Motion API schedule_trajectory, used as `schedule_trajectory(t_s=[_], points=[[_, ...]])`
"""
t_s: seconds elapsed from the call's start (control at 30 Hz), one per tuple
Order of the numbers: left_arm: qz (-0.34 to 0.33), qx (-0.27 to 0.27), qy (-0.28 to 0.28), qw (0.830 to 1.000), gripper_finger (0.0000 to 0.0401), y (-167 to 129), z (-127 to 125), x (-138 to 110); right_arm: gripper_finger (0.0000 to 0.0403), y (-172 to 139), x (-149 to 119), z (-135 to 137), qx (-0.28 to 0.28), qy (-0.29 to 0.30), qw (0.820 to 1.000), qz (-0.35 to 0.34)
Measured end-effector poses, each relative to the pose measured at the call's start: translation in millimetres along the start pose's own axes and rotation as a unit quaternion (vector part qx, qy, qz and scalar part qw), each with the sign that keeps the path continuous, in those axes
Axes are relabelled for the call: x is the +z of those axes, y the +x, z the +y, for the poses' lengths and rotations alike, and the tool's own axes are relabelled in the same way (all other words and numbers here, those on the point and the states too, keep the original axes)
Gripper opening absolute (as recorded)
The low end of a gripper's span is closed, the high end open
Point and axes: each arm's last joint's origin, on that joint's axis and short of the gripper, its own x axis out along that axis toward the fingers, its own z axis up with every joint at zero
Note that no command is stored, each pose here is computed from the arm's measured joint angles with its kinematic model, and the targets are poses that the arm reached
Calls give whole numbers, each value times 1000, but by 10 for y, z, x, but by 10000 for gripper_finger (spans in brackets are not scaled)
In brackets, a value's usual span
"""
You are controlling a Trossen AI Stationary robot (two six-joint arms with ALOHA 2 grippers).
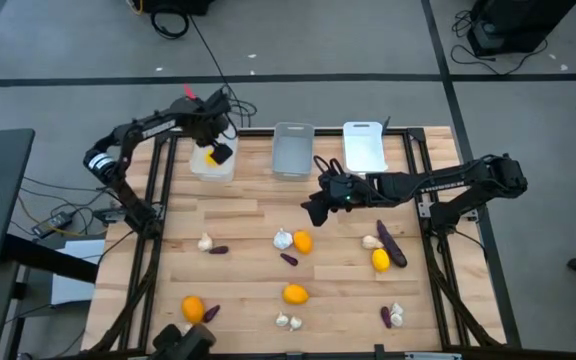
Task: Sort produce into baskets
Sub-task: Put the lemon into the left white bin
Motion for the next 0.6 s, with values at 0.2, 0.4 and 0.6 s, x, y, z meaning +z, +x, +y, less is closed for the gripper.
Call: schedule_trajectory(t_s=[0.2, 0.4, 0.6], points=[[-97, -69, 6, 993, 326, -556, -217, -30, 233, 1, 4, -5, 3, -7, 1000, 4], [-154, -169, 31, 973, 323, -871, -651, -144, 232, -82, -16, 31, 17, -47, 999, 13], [-194, -211, 118, 951, 320, -1010, -1223, -220, 232, -184, -53, -40, -9, -55, 997, 50]])
